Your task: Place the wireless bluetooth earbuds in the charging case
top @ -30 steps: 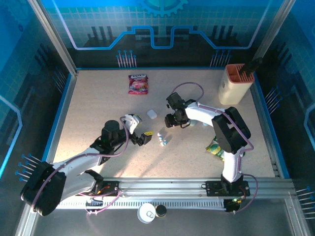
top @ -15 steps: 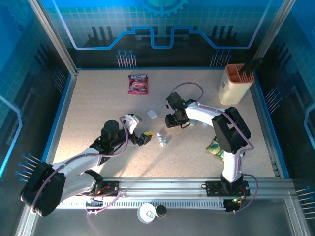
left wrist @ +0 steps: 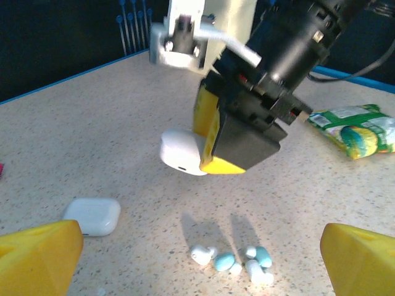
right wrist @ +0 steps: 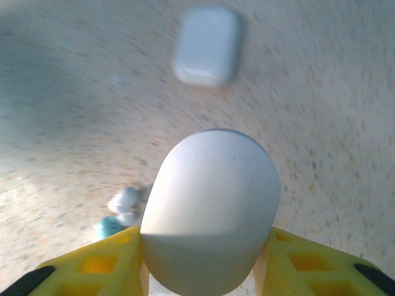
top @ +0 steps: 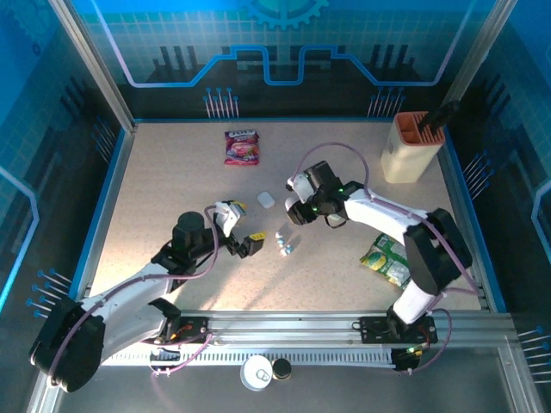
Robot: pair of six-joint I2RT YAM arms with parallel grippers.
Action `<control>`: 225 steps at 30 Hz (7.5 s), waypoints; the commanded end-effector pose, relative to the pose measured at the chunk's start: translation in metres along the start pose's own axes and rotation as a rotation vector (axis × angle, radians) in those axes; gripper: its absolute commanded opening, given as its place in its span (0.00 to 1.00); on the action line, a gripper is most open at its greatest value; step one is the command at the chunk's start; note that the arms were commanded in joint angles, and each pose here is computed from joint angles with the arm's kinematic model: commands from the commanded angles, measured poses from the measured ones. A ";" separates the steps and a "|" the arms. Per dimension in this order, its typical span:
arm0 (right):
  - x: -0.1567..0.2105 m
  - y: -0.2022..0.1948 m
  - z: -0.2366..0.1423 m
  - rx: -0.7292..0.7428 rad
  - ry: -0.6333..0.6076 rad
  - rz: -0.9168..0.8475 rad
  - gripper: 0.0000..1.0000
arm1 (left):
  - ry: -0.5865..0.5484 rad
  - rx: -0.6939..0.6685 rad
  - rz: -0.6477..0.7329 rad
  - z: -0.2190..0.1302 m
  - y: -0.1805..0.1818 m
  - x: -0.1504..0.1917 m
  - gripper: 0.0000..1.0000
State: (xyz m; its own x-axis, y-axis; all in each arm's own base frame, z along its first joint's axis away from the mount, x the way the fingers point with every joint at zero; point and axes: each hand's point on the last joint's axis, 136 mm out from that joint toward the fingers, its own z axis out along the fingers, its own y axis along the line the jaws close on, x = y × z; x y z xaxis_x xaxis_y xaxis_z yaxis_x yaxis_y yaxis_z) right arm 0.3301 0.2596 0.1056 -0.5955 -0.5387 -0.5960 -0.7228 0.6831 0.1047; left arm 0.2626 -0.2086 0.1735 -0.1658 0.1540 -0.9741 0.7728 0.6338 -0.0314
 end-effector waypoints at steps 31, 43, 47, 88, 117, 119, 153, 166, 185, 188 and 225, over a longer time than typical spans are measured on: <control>0.074 0.000 0.037 0.019 0.243 0.301 0.41 | -0.052 0.189 0.057 -0.008 -0.020 -0.004 0.98; 0.075 -0.024 0.037 0.195 0.381 0.494 0.65 | -0.046 0.187 0.036 -0.003 -0.017 0.000 0.98; 0.076 -0.031 0.043 0.230 0.414 0.555 0.64 | -0.039 0.183 0.034 -0.002 -0.017 0.002 0.99; -0.051 -0.012 -0.064 -0.192 -0.353 0.852 0.43 | -0.361 0.028 -0.452 0.086 -0.027 -0.049 0.92; -0.058 0.015 -0.082 -0.369 -0.370 0.842 0.51 | -0.351 0.071 -0.498 0.120 -0.028 -0.053 0.12; -0.061 0.012 -0.089 -0.354 -0.398 0.792 0.61 | -0.342 0.098 -0.502 0.117 -0.032 -0.052 0.12; -0.019 0.051 -0.143 -0.775 -0.367 0.503 0.40 | -0.128 0.675 -0.938 0.069 -0.082 -0.099 0.01; -0.030 0.044 -0.145 -0.792 -0.411 0.536 0.25 | -0.102 0.684 -0.926 0.067 -0.086 -0.090 0.04; -0.019 -0.011 -0.128 -0.715 -0.444 1.087 0.15 | -0.418 0.267 -0.363 0.068 -0.048 -0.095 0.78; -0.018 -0.015 -0.130 -0.720 -0.477 1.162 0.13 | -0.423 0.236 -0.195 0.071 -0.056 -0.089 0.78; -0.037 0.027 -0.150 -0.846 -0.471 1.089 0.13 | -0.443 0.314 0.069 0.111 -0.072 -0.096 0.51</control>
State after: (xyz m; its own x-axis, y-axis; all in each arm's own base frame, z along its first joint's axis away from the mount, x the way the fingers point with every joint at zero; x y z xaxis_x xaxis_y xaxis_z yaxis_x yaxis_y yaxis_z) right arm 0.2853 0.2202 0.2501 -0.9182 0.3859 -0.0897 -0.0698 0.0651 0.9954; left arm 0.2933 -0.3510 0.2258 0.0441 -0.1642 -0.9854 0.9251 0.3790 -0.0217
